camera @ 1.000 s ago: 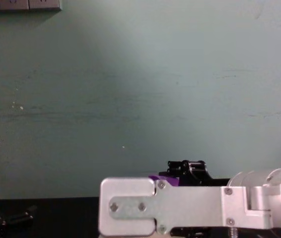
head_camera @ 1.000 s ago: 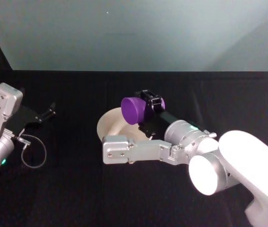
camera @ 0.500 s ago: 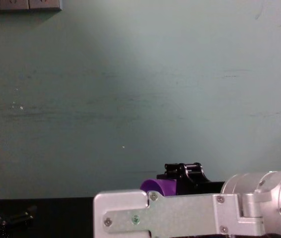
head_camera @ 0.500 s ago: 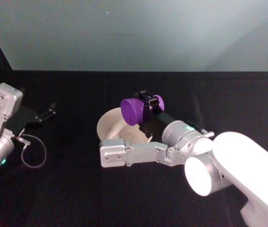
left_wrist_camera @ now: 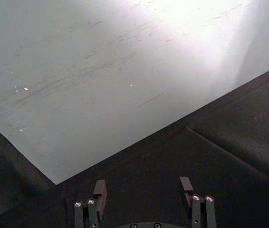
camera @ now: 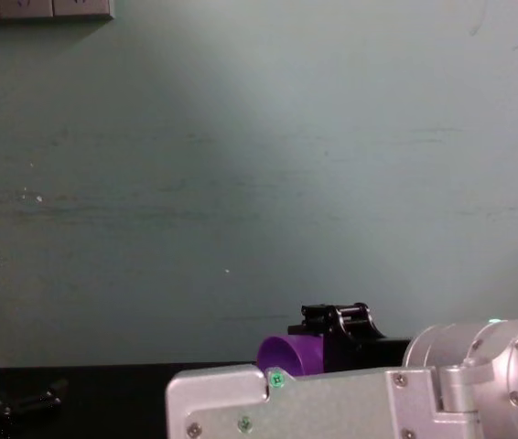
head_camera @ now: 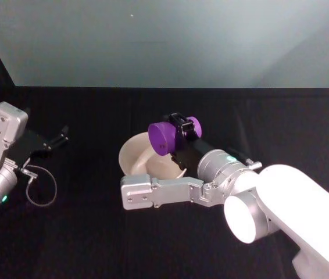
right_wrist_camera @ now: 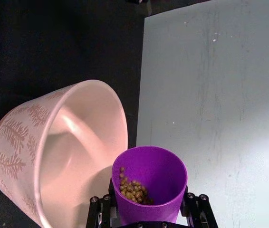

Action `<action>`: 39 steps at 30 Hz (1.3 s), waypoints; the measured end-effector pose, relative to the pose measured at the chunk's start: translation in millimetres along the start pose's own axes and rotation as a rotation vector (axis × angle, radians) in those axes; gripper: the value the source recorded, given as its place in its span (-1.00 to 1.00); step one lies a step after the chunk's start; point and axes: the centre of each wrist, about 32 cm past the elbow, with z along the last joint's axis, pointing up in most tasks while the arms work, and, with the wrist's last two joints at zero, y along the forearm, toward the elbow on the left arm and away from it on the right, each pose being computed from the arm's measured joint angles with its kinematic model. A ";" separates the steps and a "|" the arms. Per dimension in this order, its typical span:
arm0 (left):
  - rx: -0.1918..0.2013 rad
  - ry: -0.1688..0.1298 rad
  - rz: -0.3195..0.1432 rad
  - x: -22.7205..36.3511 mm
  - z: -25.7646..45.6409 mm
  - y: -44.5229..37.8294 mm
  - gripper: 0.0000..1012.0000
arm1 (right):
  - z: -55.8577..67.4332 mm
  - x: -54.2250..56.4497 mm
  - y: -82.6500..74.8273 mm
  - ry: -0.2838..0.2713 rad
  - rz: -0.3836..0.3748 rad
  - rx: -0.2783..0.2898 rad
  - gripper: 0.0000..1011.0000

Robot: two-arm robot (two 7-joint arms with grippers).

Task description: Pick up the cup and pour the mung beans from the cup into the bowl.

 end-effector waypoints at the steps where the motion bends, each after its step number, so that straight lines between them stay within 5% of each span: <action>1: 0.000 0.000 0.000 0.0 0.0 0.0 0.98 | 0.3 -0.1 -0.1 -0.004 0.000 -0.001 0.41; 39: 0.000 0.000 0.000 0.0 0.0 0.0 0.98 | 5.8 -2.7 1.6 -0.093 -0.001 -0.014 0.41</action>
